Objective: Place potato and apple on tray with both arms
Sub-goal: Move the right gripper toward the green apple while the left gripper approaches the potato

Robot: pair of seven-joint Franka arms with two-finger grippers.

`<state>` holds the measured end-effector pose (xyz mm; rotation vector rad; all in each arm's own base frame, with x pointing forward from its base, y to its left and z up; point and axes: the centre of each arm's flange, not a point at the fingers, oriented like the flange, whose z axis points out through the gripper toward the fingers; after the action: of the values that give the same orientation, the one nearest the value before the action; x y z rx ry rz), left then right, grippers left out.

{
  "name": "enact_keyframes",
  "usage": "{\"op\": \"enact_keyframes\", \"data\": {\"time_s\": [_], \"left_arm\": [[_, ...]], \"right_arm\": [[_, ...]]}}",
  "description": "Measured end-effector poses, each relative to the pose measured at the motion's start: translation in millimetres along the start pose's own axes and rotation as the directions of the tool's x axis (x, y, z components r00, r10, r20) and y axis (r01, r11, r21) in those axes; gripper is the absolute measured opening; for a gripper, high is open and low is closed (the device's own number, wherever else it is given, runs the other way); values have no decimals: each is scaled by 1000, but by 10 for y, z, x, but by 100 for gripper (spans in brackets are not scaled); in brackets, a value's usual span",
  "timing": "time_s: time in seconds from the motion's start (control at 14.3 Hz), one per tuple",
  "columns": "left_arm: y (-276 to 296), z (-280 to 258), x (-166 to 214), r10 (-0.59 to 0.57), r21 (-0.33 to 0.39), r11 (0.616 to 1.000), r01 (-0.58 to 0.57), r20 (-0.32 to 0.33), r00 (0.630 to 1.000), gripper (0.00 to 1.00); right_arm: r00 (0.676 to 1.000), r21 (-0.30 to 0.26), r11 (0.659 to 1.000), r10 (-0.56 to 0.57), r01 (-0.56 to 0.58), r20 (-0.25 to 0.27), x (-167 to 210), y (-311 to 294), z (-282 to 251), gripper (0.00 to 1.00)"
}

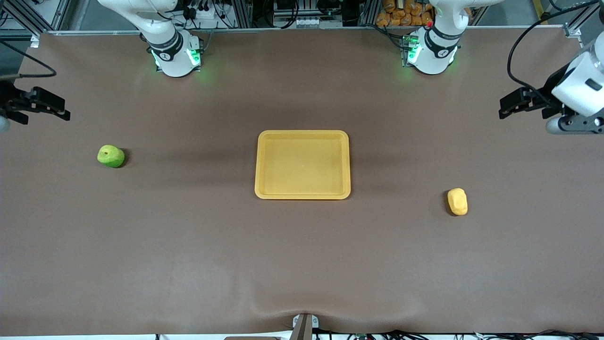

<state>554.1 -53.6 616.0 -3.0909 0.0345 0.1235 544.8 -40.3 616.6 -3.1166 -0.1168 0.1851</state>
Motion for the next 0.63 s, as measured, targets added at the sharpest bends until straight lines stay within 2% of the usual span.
{"op": "enact_keyframes", "data": {"time_s": [0.28, 0.63], "left_arm": [[-99, 349, 275, -16, -10, 1000, 17, 14, 1000, 100], [-181, 995, 544, -32, -22, 999, 32, -11, 999, 100]], "right_arm": [[997, 14, 999, 39, -40, 64, 174, 255, 341, 100], [988, 30, 996, 76, -80, 133, 381, 533, 788, 100]]}}
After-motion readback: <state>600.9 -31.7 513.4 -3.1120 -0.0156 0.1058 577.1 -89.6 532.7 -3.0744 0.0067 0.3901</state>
